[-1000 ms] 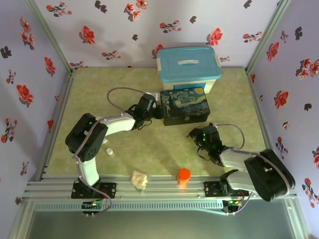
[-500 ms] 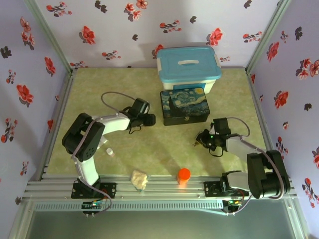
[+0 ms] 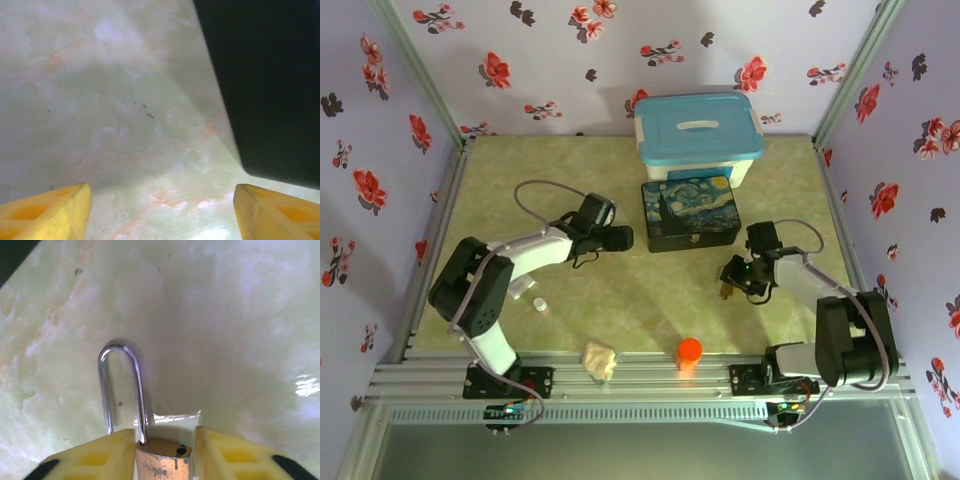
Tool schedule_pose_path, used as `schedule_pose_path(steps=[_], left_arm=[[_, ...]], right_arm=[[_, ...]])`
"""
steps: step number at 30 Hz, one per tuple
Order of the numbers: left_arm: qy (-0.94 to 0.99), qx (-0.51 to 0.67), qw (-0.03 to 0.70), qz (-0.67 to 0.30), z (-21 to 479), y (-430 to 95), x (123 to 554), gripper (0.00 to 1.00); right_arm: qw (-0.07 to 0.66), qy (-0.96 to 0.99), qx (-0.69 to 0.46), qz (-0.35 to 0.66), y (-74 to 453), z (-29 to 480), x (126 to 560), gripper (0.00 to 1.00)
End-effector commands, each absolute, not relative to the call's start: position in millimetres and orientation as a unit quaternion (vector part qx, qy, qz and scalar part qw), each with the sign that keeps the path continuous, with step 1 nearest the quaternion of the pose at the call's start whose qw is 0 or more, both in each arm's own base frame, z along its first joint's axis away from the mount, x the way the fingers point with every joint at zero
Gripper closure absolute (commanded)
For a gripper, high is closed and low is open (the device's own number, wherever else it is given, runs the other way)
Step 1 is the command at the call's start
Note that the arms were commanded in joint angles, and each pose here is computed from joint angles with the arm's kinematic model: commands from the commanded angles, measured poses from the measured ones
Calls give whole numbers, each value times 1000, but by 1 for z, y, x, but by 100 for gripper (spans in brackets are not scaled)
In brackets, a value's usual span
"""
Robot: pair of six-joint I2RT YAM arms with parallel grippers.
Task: Unlock the padlock with the key
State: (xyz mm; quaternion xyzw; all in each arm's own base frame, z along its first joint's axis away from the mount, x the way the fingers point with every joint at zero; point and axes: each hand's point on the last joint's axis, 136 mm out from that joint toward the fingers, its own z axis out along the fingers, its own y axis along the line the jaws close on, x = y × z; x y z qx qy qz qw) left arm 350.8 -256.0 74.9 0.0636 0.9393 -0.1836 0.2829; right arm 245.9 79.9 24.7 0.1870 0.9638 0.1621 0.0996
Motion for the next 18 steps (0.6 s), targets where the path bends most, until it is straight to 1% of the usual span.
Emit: schedule_pose_path(steps=[1,3,7,9,10,11,12,13,14,18], left_arm=[[925,66,322,-192,118,-251,357,25],[918,63,337,-201,136,-247,355,24],[905,46,370,-204,171,-226,353,20],[900,35,391,-191,186,-208,355,16],[895,30,407,-177,193,-195,356,13],[890,27,427,-159,199,-182,358,9],[885,26,445,-134,201,-170,360,4],[876,21,471,-104,205,-155,363,0],[867,20,492,-71,204,-141,365,0],[853,2,521,22,195,-89,371,0]], right_arm=[[108,972,170,125,71,27,251,66],[124,972,156,125,76,31,259,65],[136,981,119,73,77,42,265,61],[154,979,115,69,77,50,272,58],[169,977,113,63,74,55,277,55],[190,974,113,54,70,62,283,49],[214,969,112,44,66,70,289,37],[245,963,113,30,59,78,296,19],[276,954,115,11,50,87,304,1],[357,925,121,-35,22,113,324,1]])
